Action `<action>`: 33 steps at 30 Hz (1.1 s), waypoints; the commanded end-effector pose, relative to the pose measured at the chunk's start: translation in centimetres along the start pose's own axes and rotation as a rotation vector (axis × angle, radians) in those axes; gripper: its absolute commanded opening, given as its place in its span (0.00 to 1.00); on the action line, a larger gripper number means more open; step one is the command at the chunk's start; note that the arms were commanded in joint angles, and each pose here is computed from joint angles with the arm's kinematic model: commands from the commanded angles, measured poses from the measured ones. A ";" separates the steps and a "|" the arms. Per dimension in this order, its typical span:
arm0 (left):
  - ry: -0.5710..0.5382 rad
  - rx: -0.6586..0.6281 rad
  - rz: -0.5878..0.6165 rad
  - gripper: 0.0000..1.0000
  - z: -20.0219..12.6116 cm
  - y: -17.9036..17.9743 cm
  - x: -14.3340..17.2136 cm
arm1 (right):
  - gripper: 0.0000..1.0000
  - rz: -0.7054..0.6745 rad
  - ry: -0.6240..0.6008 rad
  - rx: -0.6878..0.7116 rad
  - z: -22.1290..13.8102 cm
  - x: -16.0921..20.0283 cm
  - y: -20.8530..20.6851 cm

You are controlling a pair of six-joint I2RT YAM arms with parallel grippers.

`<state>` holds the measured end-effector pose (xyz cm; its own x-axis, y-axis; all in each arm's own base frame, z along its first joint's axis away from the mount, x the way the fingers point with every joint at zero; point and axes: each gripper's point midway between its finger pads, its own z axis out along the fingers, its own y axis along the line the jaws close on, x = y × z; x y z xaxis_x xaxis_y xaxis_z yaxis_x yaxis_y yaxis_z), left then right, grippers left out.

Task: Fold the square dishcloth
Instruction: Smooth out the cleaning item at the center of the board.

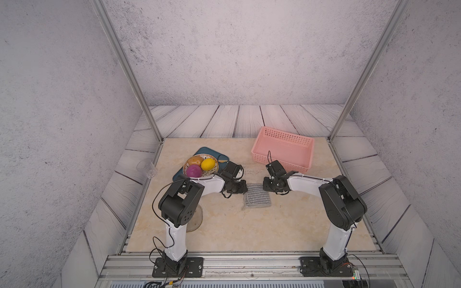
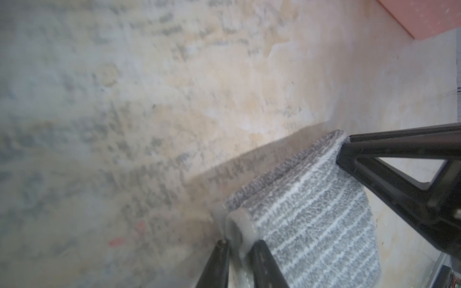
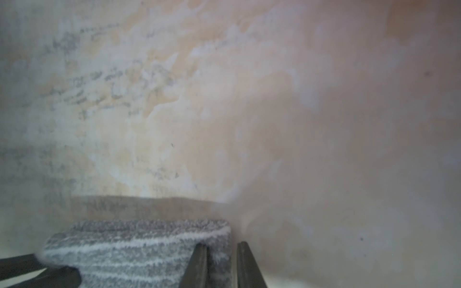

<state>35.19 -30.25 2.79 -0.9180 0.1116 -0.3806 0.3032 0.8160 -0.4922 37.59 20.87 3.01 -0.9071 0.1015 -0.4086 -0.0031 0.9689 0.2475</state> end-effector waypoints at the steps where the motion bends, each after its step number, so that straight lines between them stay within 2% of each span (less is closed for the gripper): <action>1: -0.022 -0.015 -0.028 0.24 -0.3 0.9 -1.5 | 0.20 -0.018 0.006 0.008 -0.6 -1.0 -0.5; 5: -0.041 -0.011 -0.034 0.26 -1.3 0.8 -2.2 | 0.20 -0.042 -0.019 0.003 -2.2 -1.9 -0.4; 9: -0.057 -0.001 -0.037 0.31 -2.4 0.3 -2.1 | 0.21 -0.049 -0.023 -0.014 -3.5 -1.5 -0.4; 18: -0.097 0.051 -0.016 0.26 -4.1 -1.6 -3.4 | 0.20 -0.016 0.011 -0.087 -4.8 1.9 -0.4; 33: -0.025 0.015 -0.024 0.23 0.6 0.3 -3.9 | 0.18 0.007 0.091 -0.152 -4.7 7.3 -0.1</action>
<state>38.60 -30.55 3.81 -0.9203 0.0602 -0.3865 0.2705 0.8116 -0.5178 29.20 20.05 3.25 -0.9472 0.0617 -0.3148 -0.0542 0.9364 0.3466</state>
